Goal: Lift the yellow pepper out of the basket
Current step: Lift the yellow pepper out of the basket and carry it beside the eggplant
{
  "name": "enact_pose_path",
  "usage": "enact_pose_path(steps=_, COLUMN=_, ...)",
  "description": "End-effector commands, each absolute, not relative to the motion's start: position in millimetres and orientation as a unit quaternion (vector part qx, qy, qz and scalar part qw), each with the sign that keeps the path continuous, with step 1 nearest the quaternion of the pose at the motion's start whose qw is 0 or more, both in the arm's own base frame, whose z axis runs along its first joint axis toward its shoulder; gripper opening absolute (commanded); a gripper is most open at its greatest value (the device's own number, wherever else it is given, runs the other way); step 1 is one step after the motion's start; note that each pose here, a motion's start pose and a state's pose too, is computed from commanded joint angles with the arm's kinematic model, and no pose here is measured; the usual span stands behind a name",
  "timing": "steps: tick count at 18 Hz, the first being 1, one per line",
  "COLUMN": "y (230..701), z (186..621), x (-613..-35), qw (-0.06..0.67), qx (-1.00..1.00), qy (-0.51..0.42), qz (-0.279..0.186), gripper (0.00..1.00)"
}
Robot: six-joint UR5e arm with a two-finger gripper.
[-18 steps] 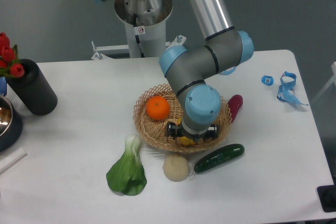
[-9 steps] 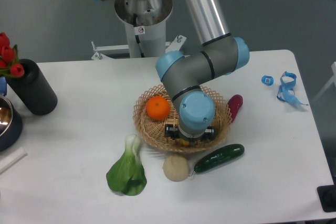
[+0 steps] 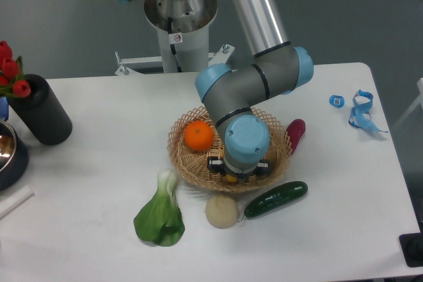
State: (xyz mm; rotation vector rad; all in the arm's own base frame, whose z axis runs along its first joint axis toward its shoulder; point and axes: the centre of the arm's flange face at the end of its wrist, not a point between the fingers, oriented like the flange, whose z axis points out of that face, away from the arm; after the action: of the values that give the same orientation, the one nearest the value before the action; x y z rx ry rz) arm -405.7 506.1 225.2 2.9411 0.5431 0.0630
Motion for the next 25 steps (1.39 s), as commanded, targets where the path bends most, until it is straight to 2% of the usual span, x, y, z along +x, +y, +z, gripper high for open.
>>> enact_pose_path(steps=5, y=498.7, z=263.6, x=-413.0, qw=0.048, qx=0.985, qy=0.163, qz=0.003, gripper=0.21)
enact_pose_path(steps=8, y=474.7, z=293.1, x=-434.4, qw=0.028, qx=0.987, qy=0.158, qz=-0.008, gripper=0.21)
enact_pose_path(steps=14, y=438.4, z=321.8, x=-494.0, qw=0.005, qx=0.986, qy=0.162, qz=-0.028, gripper=0.21)
enact_pose_path(steps=20, y=399.1, z=331.3, x=-542.9, qw=-0.021, qx=0.998, qy=0.052, qz=-0.025, gripper=0.17)
enact_pose_path(steps=22, y=385.6, z=327.1, x=-557.7, qw=-0.022, qx=0.999, qy=0.035, qz=-0.019, gripper=0.18)
enact_pose_path(steps=23, y=380.1, z=324.8, x=-563.0, qw=-0.026, qx=0.999, qy=0.036, qz=-0.016, gripper=0.23)
enact_pose_path(steps=25, y=378.1, z=317.4, x=-567.6, qw=-0.028, qx=0.999, qy=0.039, qz=-0.013, gripper=0.22)
